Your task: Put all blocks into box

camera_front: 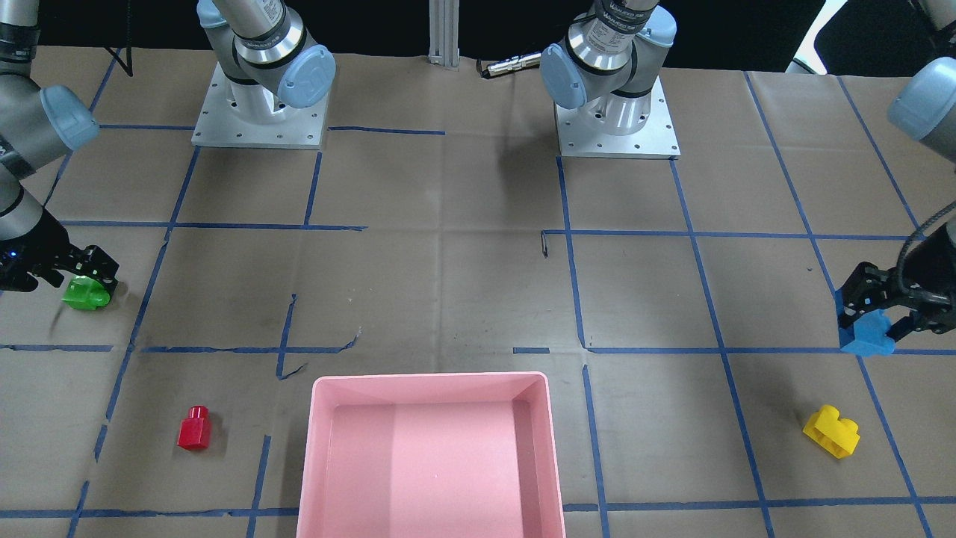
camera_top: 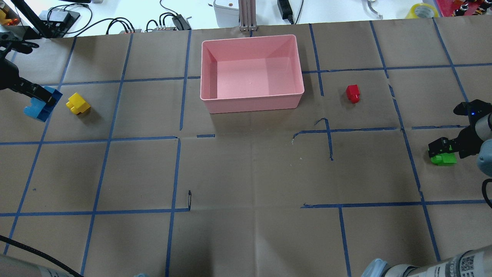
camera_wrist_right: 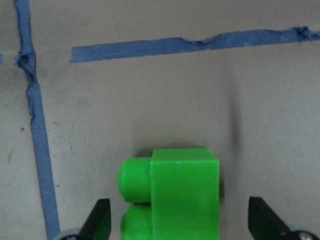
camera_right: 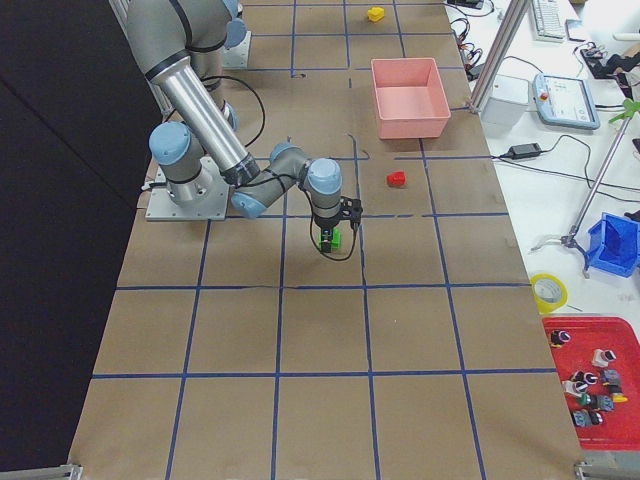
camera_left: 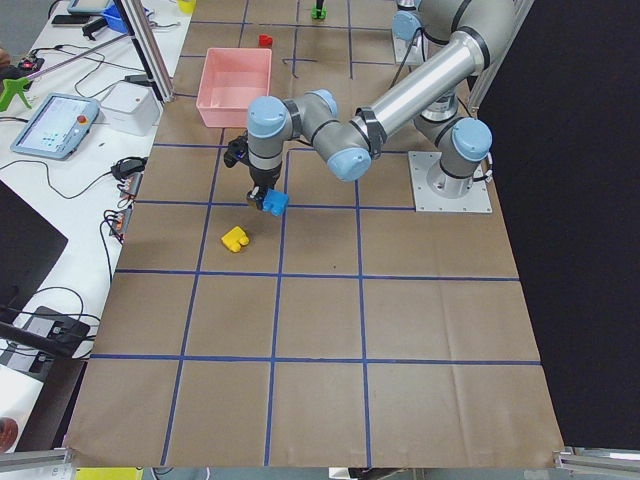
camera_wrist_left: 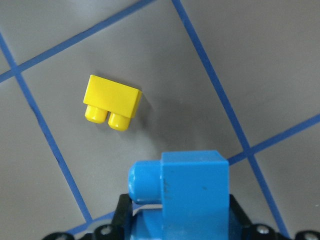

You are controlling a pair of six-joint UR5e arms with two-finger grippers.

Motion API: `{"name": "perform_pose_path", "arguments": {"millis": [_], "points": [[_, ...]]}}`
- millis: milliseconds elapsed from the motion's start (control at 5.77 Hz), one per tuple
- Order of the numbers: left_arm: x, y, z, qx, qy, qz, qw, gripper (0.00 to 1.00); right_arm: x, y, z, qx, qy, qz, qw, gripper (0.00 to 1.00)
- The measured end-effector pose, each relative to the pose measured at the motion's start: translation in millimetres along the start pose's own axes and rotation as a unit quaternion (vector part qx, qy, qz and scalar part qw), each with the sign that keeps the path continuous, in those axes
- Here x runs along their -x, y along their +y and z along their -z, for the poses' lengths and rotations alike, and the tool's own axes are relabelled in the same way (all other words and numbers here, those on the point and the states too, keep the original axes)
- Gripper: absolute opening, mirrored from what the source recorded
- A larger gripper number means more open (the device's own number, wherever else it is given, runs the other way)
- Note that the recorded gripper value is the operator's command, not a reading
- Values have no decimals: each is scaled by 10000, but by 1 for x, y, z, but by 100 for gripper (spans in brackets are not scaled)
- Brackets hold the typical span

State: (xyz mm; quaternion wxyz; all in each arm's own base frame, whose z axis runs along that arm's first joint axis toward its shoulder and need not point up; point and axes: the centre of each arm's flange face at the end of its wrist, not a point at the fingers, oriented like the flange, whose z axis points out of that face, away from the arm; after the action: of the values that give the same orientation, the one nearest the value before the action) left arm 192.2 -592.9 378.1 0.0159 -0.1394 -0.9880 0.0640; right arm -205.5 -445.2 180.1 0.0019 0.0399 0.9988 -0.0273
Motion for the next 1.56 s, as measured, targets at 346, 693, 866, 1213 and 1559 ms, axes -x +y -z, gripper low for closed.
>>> {"name": "perform_pose_path", "arguments": {"millis": [346, 693, 866, 1213, 1559], "points": [[-46, -87, 22, -178, 193, 956, 9951, 9, 0, 0, -6, 54, -40, -1, 10000, 33], [-123, -188, 32, -328, 228, 1471, 9883, 11, 0, 0, -6, 83, -52, -8, 10000, 6], [-170, -234, 30, -347, 229, 1661, 9852, 11, -2, -2, -1, 59, -25, -16, 10000, 6], [-296, -298, -6, -309, 176, 1889, 9814, 10, -13, -19, 31, -105, 101, 2, 9999, 5], [-384, -319, -92, -22, 26, 1786, 9839, 11, -24, -38, 82, -136, 137, 49, 9998, 0]]}}
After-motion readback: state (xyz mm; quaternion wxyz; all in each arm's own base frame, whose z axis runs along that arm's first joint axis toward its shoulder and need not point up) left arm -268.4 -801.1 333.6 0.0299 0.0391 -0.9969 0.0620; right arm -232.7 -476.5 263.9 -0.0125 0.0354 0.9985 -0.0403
